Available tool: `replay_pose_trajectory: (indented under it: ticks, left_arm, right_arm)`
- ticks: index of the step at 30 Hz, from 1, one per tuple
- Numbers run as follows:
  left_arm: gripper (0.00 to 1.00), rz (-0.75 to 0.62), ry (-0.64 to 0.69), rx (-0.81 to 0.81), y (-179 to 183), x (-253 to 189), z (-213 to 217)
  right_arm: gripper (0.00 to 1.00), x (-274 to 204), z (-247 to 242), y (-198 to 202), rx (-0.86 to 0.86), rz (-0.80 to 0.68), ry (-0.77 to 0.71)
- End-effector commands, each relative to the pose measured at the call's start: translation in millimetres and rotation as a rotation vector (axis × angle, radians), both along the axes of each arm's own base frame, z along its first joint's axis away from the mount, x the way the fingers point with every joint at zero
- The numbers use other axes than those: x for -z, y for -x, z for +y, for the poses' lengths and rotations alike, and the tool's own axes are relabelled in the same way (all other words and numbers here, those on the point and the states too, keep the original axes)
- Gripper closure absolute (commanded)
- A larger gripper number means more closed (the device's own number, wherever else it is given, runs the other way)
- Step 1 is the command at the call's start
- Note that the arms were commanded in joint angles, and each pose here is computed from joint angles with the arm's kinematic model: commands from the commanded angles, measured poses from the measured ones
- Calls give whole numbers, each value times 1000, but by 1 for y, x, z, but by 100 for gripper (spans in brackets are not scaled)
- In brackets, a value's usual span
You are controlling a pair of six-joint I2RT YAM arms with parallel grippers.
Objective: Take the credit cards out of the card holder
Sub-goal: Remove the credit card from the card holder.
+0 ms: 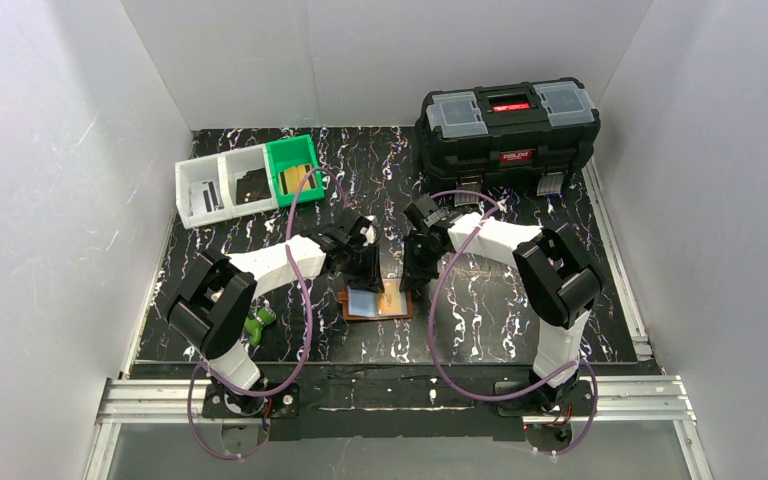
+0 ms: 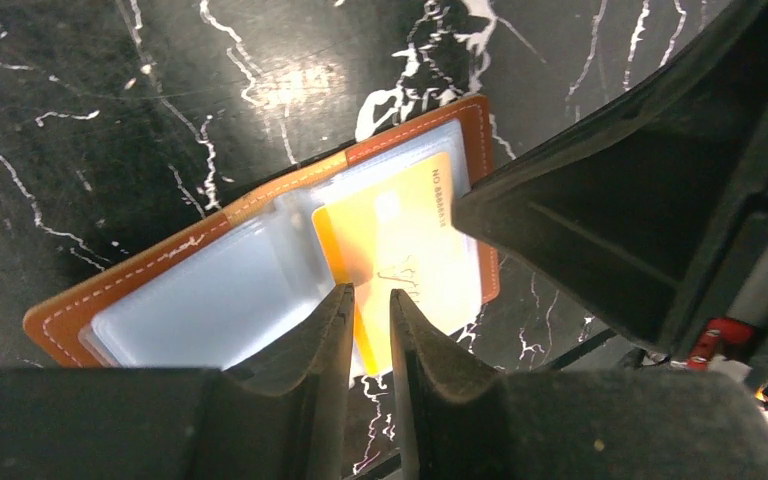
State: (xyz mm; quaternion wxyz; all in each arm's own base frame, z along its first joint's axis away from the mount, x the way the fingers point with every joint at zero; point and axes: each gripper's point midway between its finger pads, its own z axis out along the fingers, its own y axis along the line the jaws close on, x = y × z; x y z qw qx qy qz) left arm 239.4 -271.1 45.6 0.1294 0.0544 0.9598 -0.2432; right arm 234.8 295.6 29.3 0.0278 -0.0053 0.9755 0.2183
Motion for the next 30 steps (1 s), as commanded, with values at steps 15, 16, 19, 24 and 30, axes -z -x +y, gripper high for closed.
replay_pose_trajectory:
  ticks: [15, 16, 19, 24, 30]
  left_arm:
    - [79, 129, 87, -92, 18, 26, 6]
    - [79, 135, 104, -95, 18, 26, 4]
    - [79, 150, 152, -106, 18, 25, -1]
    - [84, 169, 211, -126, 17, 24, -3]
    - [93, 187, 243, -154, 17, 24, 3]
  right_arm:
    - [81, 11, -3, -4, -51, -18, 65]
    - [81, 12, -2, -2, -52, -16, 66]
    - [81, 13, -1, 0, -57, -16, 67]
    - [82, 16, -2, 2, -54, -7, 74]
    - [82, 20, -4, 4, -49, -2, 84]
